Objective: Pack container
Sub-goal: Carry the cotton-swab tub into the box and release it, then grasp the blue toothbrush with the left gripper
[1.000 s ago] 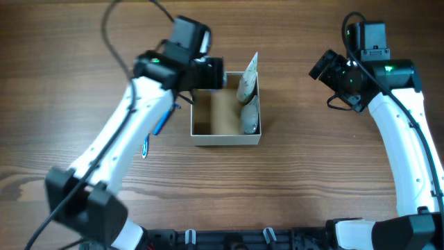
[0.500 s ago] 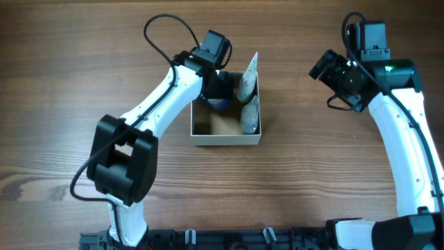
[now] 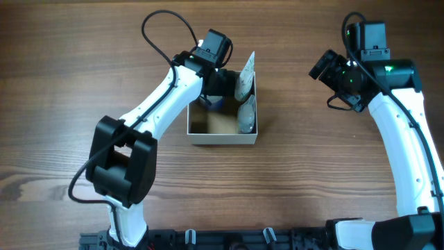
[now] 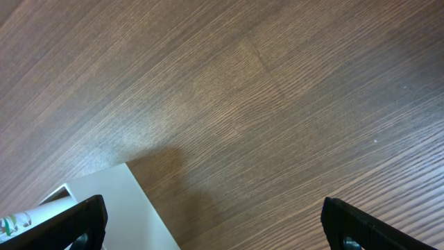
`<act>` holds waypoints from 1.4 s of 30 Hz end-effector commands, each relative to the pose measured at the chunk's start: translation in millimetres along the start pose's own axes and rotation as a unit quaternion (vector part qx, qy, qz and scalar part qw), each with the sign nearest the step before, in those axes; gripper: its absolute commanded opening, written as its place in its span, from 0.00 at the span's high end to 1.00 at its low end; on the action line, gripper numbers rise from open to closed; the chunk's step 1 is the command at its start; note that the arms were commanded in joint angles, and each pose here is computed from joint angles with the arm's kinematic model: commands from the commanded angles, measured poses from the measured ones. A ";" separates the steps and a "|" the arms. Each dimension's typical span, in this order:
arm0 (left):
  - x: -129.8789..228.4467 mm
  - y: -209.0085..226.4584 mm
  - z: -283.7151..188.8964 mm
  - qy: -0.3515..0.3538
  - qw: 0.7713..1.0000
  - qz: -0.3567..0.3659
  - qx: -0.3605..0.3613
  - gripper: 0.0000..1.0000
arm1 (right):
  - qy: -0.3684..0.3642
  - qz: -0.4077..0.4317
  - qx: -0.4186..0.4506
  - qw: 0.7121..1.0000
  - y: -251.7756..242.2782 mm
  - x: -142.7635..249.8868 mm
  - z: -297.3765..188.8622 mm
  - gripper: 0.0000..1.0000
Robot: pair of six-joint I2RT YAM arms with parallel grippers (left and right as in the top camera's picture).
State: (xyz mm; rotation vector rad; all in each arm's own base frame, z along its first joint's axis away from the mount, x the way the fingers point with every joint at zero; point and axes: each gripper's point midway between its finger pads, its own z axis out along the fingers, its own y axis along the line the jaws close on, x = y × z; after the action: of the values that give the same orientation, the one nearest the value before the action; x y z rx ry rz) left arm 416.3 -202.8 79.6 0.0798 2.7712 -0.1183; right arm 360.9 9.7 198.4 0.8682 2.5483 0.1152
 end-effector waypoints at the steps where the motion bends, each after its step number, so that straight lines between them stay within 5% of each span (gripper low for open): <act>1: -24.5 0.6 -38.6 -0.049 0.999 -0.010 0.010 0.04 | 0.000 0.002 -0.003 1.000 1.3 -1.5 0.0 0.00; 11: -23.2 43.4 -111.5 -0.071 0.997 -0.038 -0.020 0.02 | 0.000 0.002 -0.003 1.000 1.3 -1.5 0.0 0.00; 17: 2.1 129.0 -103.1 0.005 0.989 -0.113 -0.097 0.01 | 0.000 0.002 -0.003 1.000 1.3 -1.5 0.0 0.00; 23: 31.8 179.4 -79.0 0.074 0.977 -0.185 -0.076 0.01 | 0.000 0.002 -0.003 1.000 1.3 -1.5 0.0 0.00; 27: 58.6 180.1 -47.0 0.128 0.975 -0.178 -0.021 0.11 | 0.000 0.002 -0.003 1.000 1.3 -1.5 0.0 0.00; 33: 95.0 186.4 -4.6 0.178 0.968 -0.171 -0.034 0.18 | 0.000 0.002 -0.003 1.000 1.3 -1.5 0.0 0.00; 42: 102.7 194.7 9.6 0.184 0.967 -0.169 -0.054 0.38 | 0.000 0.002 -0.003 1.000 1.3 -1.5 0.0 0.00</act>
State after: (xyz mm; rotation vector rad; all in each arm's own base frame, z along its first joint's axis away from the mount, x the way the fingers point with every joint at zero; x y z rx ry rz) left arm 338.3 -7.4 23.6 -0.4670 3.1212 -0.0534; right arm 360.9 9.7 198.4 0.8682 2.5483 0.1152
